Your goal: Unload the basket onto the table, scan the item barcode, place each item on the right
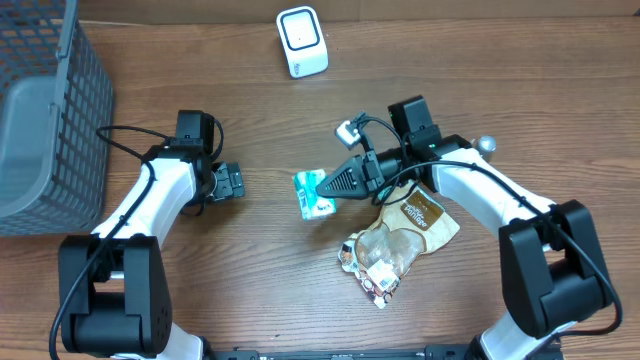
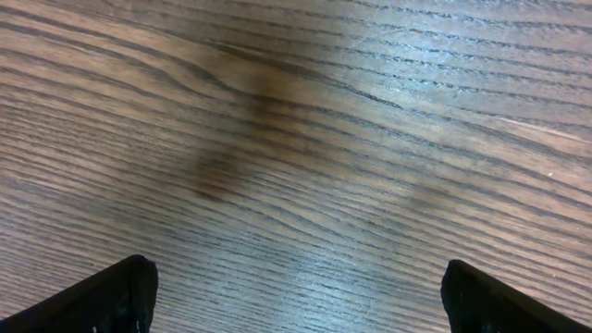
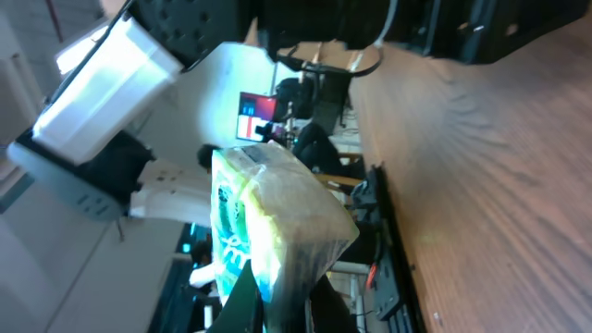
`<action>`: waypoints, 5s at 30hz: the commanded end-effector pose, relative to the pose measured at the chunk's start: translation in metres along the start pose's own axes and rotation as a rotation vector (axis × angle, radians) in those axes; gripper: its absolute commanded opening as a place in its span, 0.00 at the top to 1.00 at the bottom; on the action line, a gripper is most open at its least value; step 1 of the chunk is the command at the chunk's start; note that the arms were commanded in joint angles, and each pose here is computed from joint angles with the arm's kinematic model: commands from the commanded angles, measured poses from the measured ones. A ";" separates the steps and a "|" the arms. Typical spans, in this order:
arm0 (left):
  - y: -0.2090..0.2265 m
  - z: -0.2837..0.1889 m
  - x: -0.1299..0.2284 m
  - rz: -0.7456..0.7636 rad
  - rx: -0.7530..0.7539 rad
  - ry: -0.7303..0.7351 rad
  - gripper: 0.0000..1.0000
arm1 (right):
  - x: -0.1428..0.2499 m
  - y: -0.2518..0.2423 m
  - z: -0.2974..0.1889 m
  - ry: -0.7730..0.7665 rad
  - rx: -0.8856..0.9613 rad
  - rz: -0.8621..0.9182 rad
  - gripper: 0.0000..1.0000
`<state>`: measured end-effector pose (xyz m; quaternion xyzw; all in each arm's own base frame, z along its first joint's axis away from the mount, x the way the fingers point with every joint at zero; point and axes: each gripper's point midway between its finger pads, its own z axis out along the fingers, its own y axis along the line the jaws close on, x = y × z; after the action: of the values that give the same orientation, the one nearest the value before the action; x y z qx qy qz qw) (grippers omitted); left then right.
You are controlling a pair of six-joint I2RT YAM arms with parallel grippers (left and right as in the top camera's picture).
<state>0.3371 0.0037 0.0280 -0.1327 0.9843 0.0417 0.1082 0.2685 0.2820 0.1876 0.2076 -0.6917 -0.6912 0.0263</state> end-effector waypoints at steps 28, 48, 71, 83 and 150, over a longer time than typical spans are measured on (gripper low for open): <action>0.000 -0.005 -0.008 0.018 -0.008 -0.027 0.00 | 0.028 0.121 -0.006 0.008 -0.067 -0.366 0.96; 0.000 -0.005 -0.008 0.017 -0.008 -0.027 0.00 | 0.062 0.203 -0.011 0.008 -0.065 -0.555 0.96; 0.000 -0.005 -0.008 0.017 -0.008 -0.027 0.00 | 0.063 0.203 -0.011 0.010 -0.065 -0.521 0.96; 0.000 -0.005 -0.008 0.018 -0.008 -0.027 0.00 | 0.071 0.194 -0.010 0.013 -0.065 -0.320 0.92; 0.000 -0.005 -0.008 0.018 -0.008 -0.027 0.01 | 0.018 0.038 -0.089 -0.410 0.921 0.014 0.96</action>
<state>0.3372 0.0043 0.0280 -0.1329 0.9842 0.0433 0.1087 0.2658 0.1900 0.2140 0.0591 -0.9195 -0.3399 -0.1884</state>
